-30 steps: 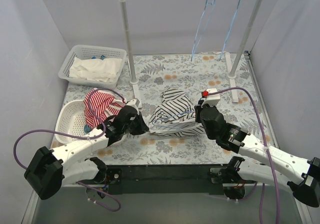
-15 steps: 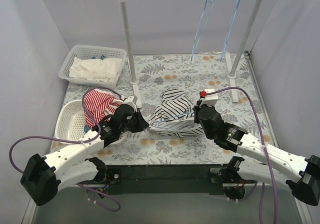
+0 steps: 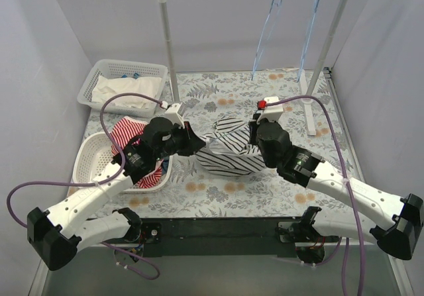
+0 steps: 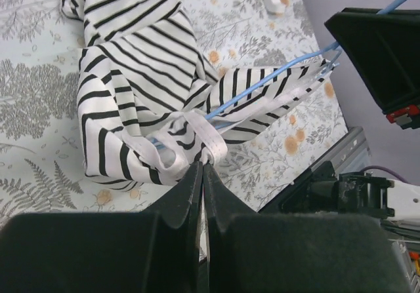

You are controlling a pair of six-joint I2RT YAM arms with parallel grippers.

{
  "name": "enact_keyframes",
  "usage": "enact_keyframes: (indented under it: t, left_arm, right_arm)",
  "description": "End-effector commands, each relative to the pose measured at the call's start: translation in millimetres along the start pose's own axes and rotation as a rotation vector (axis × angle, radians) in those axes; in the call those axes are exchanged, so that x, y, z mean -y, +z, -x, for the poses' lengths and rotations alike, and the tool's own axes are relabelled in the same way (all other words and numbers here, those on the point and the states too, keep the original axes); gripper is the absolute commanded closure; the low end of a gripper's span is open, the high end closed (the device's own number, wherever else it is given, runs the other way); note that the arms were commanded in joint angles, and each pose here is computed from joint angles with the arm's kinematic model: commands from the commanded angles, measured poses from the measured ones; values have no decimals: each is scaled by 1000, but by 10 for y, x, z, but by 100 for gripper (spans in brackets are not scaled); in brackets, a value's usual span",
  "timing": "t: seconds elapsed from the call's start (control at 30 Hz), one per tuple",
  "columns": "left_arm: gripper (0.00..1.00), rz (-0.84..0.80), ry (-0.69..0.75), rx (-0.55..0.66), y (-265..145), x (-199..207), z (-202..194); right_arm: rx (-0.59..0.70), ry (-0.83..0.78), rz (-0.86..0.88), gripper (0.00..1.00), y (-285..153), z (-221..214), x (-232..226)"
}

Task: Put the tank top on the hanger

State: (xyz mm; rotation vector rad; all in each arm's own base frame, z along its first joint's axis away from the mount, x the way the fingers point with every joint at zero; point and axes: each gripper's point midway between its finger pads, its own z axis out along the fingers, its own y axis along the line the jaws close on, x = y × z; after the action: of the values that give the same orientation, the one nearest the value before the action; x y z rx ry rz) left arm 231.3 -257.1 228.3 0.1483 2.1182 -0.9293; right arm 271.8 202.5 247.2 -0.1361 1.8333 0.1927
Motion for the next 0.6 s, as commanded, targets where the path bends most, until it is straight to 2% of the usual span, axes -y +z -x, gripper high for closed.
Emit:
enact_keyframes:
  t: [0.0,0.1,0.2,0.3,0.43,0.57]
  left_arm:
    - [100,0,38,28,-190,138,233]
    - [100,36,46,65,-303,162,405]
    - [100,151,78,135,-460,23,613]
    - [100,122,108,169,-568,111,719]
    - [100,189,150,136,-623,64,786]
    - [100,119,175,113,-657,230,808]
  right_arm:
    - [198,62,-46,99,-89,892,12]
    - [243,49,-53,99,-133,1177,6]
    - [260,30,-49,99,-170,1277,15]
    - [253,1,-28,99,-172,1301,-24]
    - [259,-14,14,99,-198,1407,-101]
    - [276,3,23,99,-233,1500,-110]
